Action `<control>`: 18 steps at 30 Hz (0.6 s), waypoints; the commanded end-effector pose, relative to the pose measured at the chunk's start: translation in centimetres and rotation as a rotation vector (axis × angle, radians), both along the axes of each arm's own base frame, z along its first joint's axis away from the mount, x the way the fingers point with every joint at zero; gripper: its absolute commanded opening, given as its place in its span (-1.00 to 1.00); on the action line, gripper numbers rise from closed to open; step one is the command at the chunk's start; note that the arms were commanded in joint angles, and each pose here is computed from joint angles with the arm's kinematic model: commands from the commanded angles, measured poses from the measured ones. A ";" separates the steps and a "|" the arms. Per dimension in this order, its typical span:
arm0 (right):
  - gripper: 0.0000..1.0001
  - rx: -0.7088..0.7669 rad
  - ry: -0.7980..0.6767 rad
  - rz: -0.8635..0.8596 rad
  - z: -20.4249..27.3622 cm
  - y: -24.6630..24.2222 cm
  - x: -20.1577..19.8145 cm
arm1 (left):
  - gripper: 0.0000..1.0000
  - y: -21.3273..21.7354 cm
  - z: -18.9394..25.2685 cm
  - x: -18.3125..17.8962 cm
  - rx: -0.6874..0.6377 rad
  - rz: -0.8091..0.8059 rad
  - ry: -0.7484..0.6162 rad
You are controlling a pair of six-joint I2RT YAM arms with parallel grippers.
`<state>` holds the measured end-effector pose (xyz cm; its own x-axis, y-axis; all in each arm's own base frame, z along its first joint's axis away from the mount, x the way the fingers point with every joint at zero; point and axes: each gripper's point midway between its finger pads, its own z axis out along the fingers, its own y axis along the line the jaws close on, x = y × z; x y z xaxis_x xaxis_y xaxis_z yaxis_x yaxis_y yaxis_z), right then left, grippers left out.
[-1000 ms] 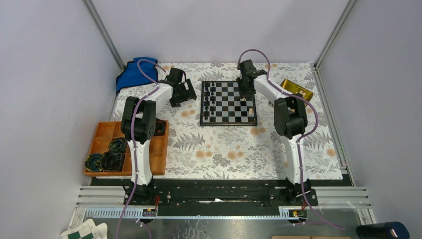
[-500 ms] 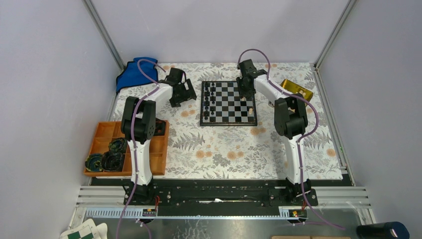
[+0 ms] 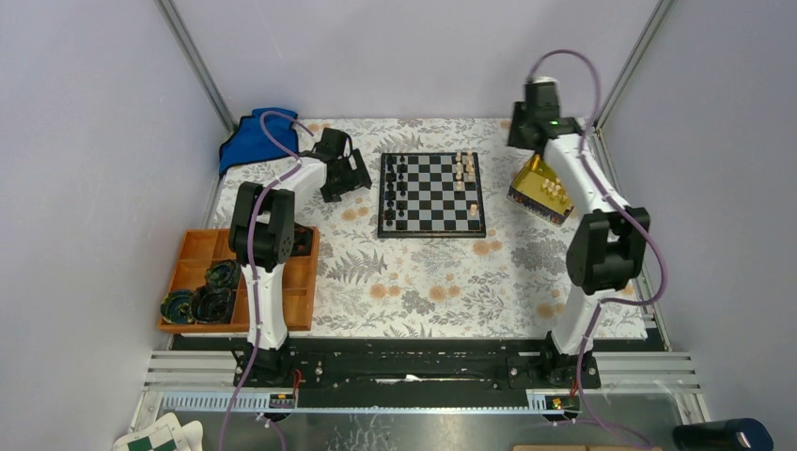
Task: Set up the chess pieces on the board
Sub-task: Pick up the chess piece from the storage box.
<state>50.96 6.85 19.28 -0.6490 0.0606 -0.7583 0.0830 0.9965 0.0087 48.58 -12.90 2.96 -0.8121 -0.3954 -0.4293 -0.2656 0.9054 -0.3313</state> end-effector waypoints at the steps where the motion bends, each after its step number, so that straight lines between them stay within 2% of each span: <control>1: -0.12 0.076 -0.056 -0.245 0.5 -7.5 -0.6 | 0.98 -0.2 0.0 -0.4 0.004 0.005 -0.002; 7: -0.34 0.101 0.028 -0.395 -4.1 -12.1 -1.7 | 0.98 -0.3 0.0 0.0 0.003 0.002 -0.001; 12: -0.43 0.073 0.167 -0.384 -8.3 -12.3 -1.7 | 0.98 -0.3 -0.3 0.3 0.003 -0.002 0.006; 18: -0.44 0.061 0.214 -0.371 -10.5 -12.4 -1.0 | 0.98 -0.1 -0.7 0.4 0.003 0.003 0.014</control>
